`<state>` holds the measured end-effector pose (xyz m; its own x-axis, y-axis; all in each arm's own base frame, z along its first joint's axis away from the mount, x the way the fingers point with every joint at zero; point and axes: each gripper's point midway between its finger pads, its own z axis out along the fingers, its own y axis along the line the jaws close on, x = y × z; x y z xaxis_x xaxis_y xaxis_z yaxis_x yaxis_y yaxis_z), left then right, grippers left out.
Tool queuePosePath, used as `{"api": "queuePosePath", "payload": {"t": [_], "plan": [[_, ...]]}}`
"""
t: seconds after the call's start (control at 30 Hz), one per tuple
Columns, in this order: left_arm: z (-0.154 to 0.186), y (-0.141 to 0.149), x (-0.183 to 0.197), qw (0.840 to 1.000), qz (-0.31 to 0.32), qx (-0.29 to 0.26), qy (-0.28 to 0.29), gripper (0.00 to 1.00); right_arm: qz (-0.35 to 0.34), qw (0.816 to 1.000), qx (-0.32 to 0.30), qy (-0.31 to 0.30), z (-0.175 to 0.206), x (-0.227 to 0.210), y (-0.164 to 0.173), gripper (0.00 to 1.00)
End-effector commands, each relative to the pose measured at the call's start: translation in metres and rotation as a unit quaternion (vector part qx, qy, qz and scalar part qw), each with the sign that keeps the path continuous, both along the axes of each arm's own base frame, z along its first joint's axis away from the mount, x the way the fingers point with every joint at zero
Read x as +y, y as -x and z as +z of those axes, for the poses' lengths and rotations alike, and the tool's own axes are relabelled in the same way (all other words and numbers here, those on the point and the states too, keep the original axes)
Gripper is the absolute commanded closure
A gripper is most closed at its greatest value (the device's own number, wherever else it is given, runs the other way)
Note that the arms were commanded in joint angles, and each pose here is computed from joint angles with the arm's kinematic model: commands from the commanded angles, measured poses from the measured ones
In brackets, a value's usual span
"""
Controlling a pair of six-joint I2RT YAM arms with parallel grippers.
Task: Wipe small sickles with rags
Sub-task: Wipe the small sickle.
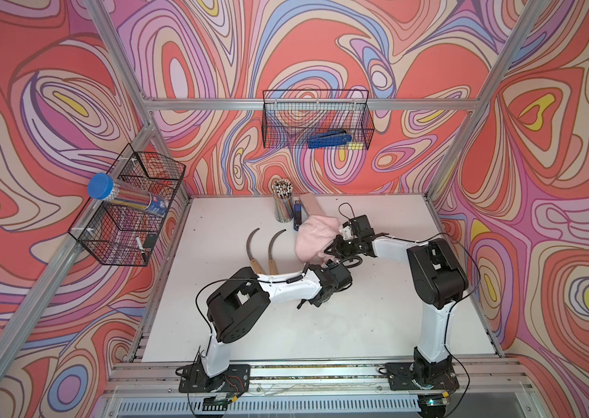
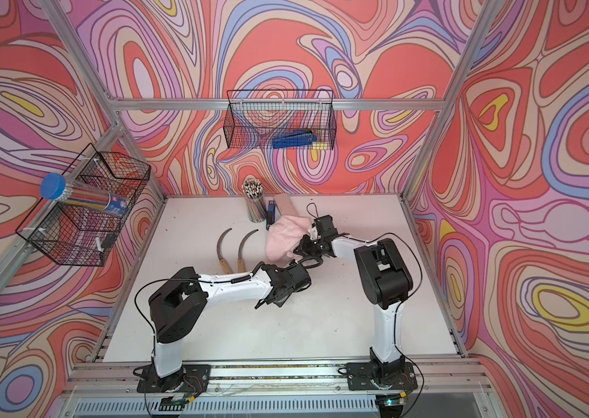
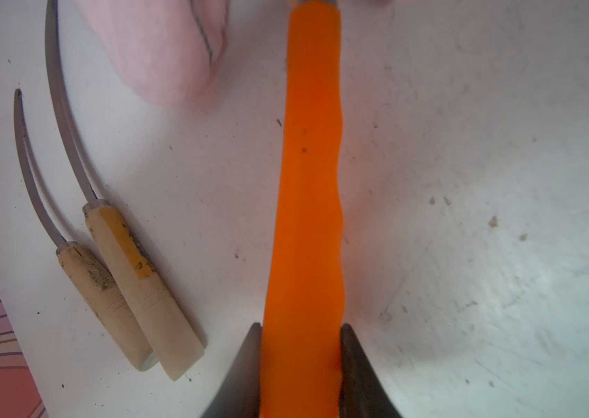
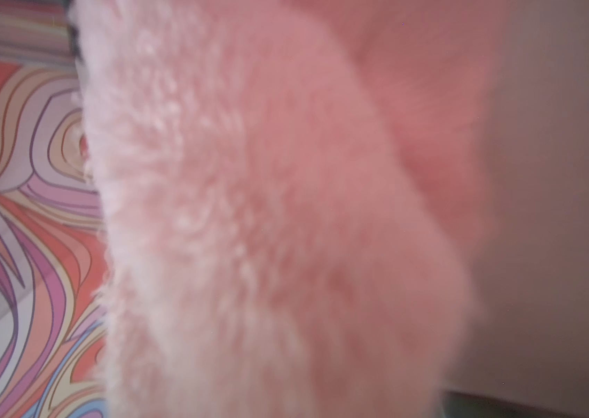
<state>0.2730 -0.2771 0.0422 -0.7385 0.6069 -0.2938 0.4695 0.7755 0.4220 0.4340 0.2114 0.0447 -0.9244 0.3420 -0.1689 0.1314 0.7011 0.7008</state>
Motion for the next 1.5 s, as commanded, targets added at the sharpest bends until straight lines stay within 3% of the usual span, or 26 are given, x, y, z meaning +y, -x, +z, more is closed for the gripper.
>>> {"api": "queuePosePath", "payload": {"t": [0.0, 0.47, 0.73, 0.87, 1.07, 1.47], "plan": [[0.006, -0.008, 0.024, 0.999, 0.031, -0.023, -0.036, 1.00, -0.085, 0.994, 0.021, 0.073, -0.016, -0.070, -0.001, 1.00], [0.011, -0.008, 0.026, 0.999, 0.033, -0.030, -0.029, 1.00, -0.212, 0.964, 0.053, 0.149, -0.025, -0.172, 0.010, 1.00], [0.011, -0.008, 0.026, 0.999, 0.033, -0.031, -0.028, 1.00, -0.237, 0.956, 0.037, 0.167, -0.012, -0.190, 0.013, 1.00], [0.012, -0.008, 0.025, 0.999, 0.033, -0.030, -0.027, 1.00, -0.187, 0.972, 0.003, 0.144, 0.003, -0.161, -0.001, 1.00], [0.012, -0.007, 0.024, 0.999, 0.031, -0.028, -0.020, 1.00, -0.063, 0.974, -0.094, 0.196, 0.048, -0.078, -0.014, 1.00], [0.011, -0.007, 0.022, 0.999, 0.028, -0.026, -0.016, 1.00, 0.118, 0.981, -0.137, 0.076, 0.065, 0.048, 0.014, 1.00]]}}
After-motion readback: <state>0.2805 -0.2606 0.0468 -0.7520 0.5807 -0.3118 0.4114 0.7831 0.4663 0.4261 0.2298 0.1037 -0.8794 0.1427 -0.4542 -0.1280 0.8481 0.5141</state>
